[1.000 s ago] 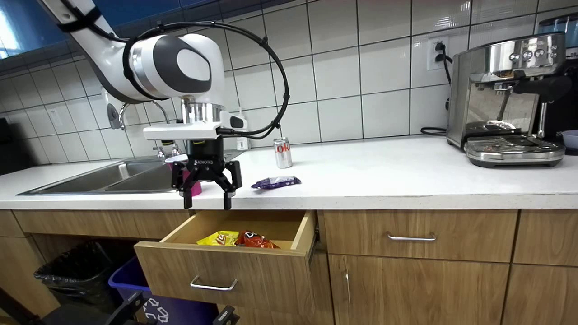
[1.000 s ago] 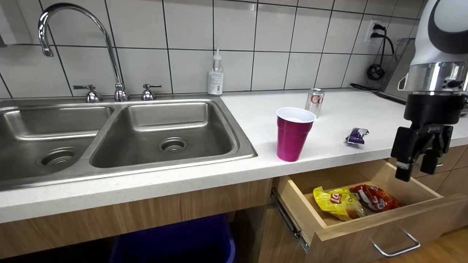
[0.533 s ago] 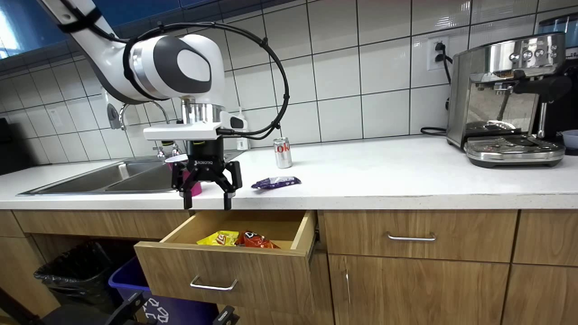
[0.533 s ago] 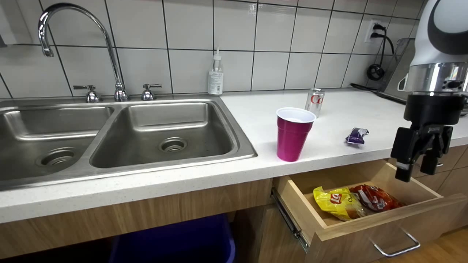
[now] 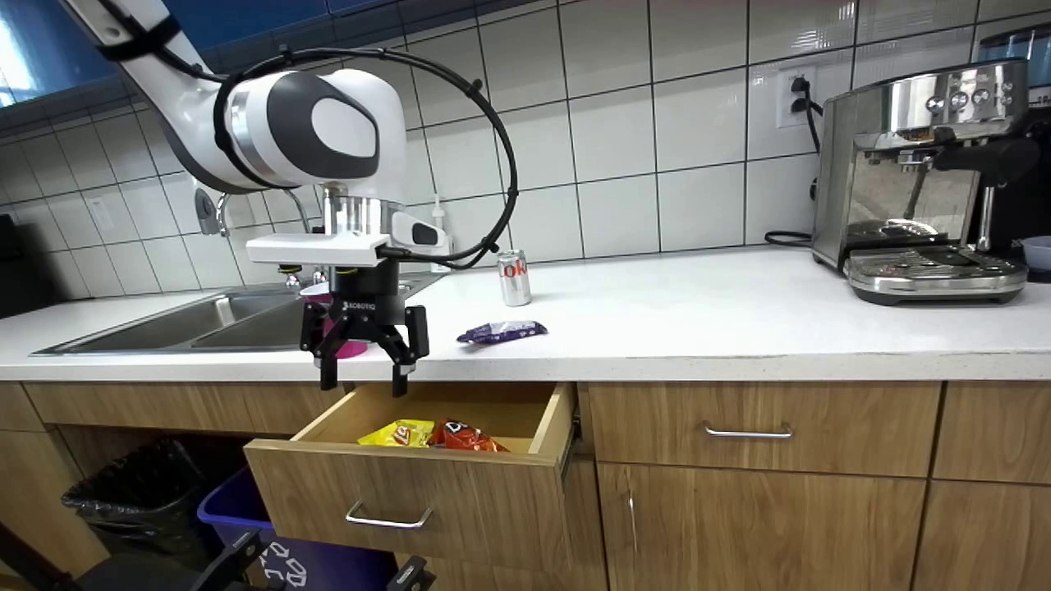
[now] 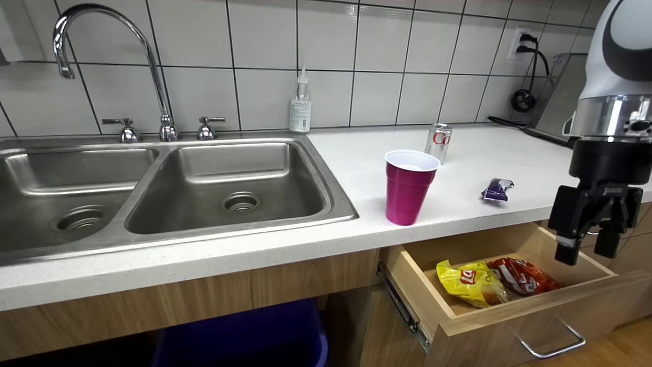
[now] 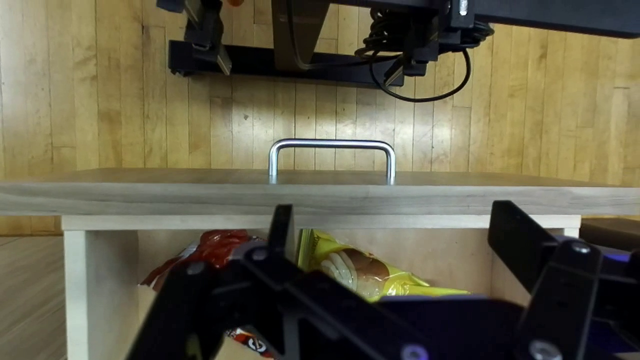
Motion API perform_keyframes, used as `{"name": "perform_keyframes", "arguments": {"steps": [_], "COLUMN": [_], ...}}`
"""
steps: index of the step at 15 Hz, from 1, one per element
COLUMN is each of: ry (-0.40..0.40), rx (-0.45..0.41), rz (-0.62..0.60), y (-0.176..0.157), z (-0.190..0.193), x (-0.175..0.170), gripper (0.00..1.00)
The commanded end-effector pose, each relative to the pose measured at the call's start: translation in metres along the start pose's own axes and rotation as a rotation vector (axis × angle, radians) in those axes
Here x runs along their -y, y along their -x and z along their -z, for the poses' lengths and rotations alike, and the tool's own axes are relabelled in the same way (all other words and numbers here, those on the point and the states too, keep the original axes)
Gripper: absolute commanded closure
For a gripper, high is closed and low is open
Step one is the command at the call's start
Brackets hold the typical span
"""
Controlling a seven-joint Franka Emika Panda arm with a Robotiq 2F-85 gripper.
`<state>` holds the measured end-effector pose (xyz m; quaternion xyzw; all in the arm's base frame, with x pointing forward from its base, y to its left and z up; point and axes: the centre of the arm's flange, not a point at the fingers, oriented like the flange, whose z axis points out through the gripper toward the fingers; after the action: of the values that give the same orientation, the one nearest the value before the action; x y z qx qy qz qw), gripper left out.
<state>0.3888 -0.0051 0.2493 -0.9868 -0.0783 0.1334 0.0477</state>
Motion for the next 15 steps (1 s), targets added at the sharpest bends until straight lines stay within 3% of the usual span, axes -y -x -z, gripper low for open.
{"name": "perform_keyframes", "arguments": {"steps": [1,15], "ry": [-0.005,0.002], "rx": [0.005,0.082], "rz": [-0.038,-0.024], "y": [0.022,0.034], "z": [0.006,-0.036], "x": [0.005,-0.013], "gripper": [0.0,0.0]}}
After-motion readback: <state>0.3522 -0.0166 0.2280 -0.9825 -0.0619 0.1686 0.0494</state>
